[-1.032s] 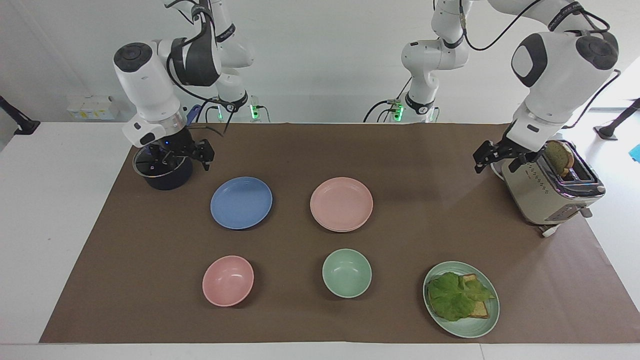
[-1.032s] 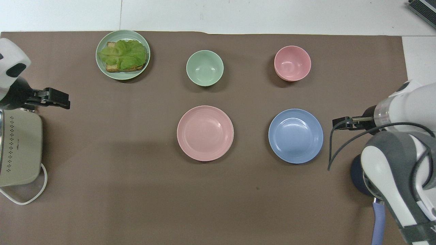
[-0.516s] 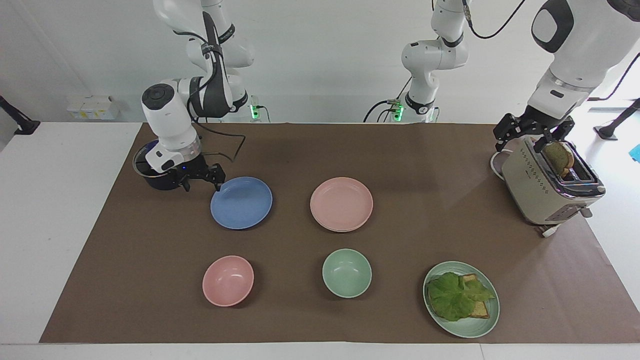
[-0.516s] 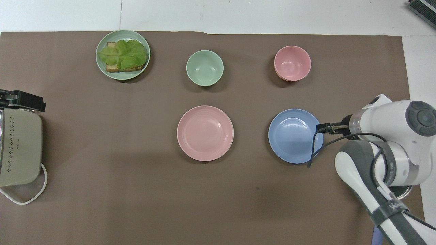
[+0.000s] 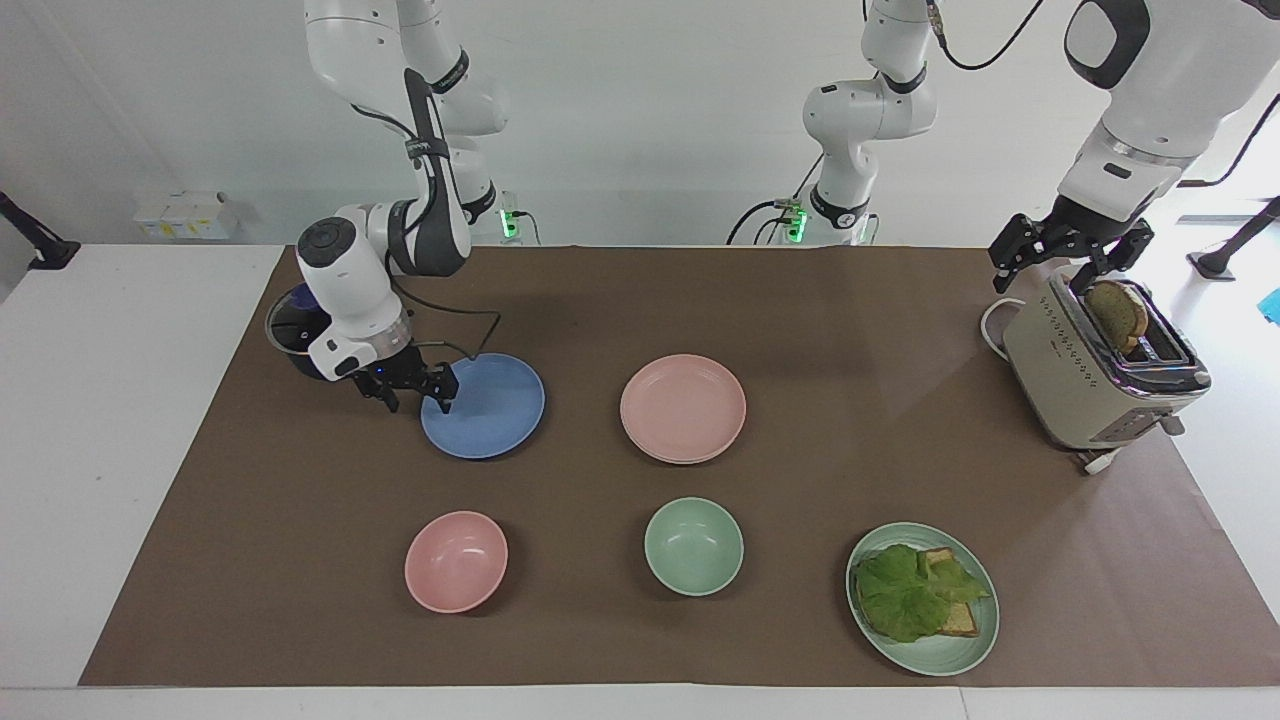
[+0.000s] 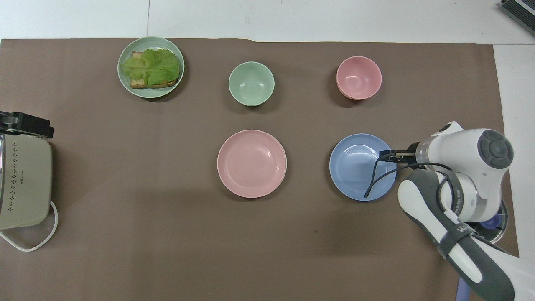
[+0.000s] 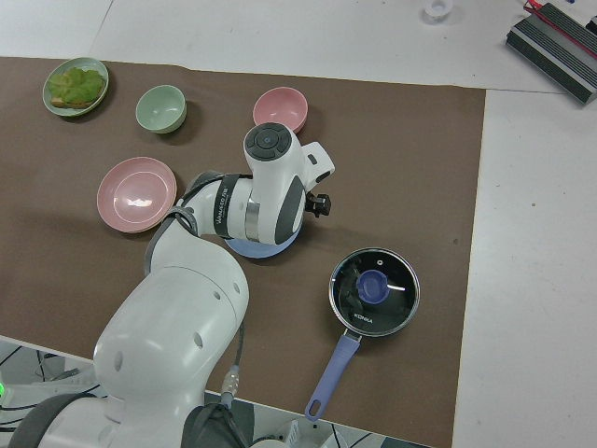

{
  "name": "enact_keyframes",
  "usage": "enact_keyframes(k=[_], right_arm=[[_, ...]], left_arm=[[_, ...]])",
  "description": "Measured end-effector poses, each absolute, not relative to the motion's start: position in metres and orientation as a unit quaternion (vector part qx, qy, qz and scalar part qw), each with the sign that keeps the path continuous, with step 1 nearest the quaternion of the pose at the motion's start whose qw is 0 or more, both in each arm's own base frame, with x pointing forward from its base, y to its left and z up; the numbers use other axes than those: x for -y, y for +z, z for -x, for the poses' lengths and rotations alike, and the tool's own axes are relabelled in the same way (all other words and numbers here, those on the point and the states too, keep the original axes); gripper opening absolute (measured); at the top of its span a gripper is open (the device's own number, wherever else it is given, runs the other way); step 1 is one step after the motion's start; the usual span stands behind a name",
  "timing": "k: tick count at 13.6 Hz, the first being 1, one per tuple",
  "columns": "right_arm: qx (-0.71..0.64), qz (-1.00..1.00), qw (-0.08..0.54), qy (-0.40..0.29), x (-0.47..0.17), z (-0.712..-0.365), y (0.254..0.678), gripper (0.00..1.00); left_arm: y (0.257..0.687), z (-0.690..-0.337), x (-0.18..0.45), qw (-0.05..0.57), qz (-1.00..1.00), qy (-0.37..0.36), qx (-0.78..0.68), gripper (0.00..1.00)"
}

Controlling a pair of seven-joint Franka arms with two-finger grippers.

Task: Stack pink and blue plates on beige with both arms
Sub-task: 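Grasp the blue plate rim with the right gripper, then carry the blue plate with the right gripper onto the pink plate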

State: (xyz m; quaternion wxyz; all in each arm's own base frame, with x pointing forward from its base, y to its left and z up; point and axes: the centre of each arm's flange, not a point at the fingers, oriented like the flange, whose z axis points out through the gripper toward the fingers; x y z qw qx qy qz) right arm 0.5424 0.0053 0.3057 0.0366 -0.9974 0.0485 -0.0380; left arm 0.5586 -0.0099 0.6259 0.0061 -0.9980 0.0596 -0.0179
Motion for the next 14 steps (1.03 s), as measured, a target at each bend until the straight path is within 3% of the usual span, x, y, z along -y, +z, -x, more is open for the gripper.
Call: enact_keyframes(k=[1,6,8,14], right_arm=[[-0.051,0.997,0.038,-0.036,-0.005,-0.541,0.297,0.85],[-0.069,0.996,0.05,-0.034,-0.003,-0.54,0.294,0.28],[-0.07,0.995,0.053,-0.039,-0.004,-0.54,0.299,0.11],[-0.07,0.994,0.056,-0.054,-0.006,-0.542,0.326,0.05]], left_arm=[[0.626,-0.559,0.01,0.006,0.998,-0.018,-0.06,1.0],[0.626,-0.559,0.01,0.006,0.998,-0.018,-0.06,1.0],[0.626,-0.559,0.01,0.006,0.998,-0.018,-0.06,1.0],[0.626,-0.559,0.01,0.006,0.998,-0.018,-0.06,1.0]])
